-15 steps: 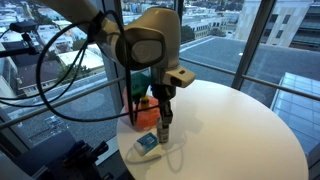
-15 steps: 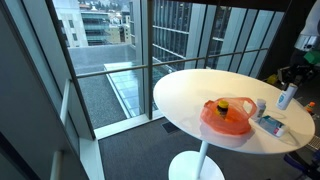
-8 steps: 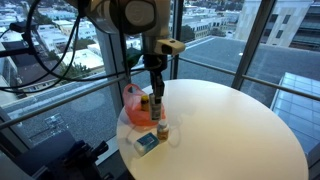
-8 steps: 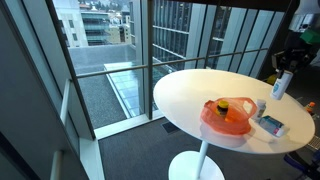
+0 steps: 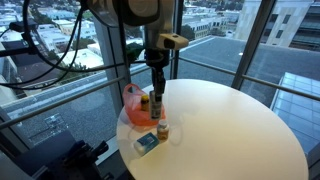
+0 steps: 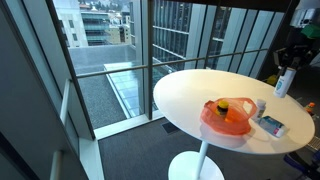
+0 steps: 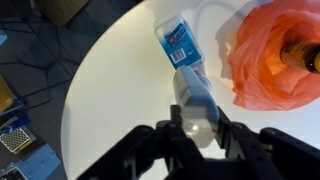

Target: Put the white bottle in the orange plastic bag.

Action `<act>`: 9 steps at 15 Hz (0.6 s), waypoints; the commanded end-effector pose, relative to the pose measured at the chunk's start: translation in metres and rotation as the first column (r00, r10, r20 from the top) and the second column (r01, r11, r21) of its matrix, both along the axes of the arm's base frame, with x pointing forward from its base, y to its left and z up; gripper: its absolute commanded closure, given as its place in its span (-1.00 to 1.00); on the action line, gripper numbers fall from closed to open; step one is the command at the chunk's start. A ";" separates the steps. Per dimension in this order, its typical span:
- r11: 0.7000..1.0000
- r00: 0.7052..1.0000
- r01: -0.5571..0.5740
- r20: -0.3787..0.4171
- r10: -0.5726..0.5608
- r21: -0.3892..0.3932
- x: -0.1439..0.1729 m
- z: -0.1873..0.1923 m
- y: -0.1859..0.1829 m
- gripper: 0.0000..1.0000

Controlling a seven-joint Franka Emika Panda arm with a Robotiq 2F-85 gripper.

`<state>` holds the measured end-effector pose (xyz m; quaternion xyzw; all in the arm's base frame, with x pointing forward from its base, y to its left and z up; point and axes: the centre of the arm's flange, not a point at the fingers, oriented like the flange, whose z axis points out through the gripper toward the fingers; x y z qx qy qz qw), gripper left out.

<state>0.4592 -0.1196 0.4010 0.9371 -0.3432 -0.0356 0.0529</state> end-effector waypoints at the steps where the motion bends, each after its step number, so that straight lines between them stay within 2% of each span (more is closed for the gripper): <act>1: 1.000 1.000 0.001 -0.003 -0.001 0.001 0.000 -0.001 0.000 0.30; 8: 1.000 1.000 -0.011 -0.005 0.011 0.000 0.001 -0.003 0.005 0.30; 9: 1.000 1.000 -0.015 -0.004 0.015 -0.006 0.002 -0.002 0.007 0.80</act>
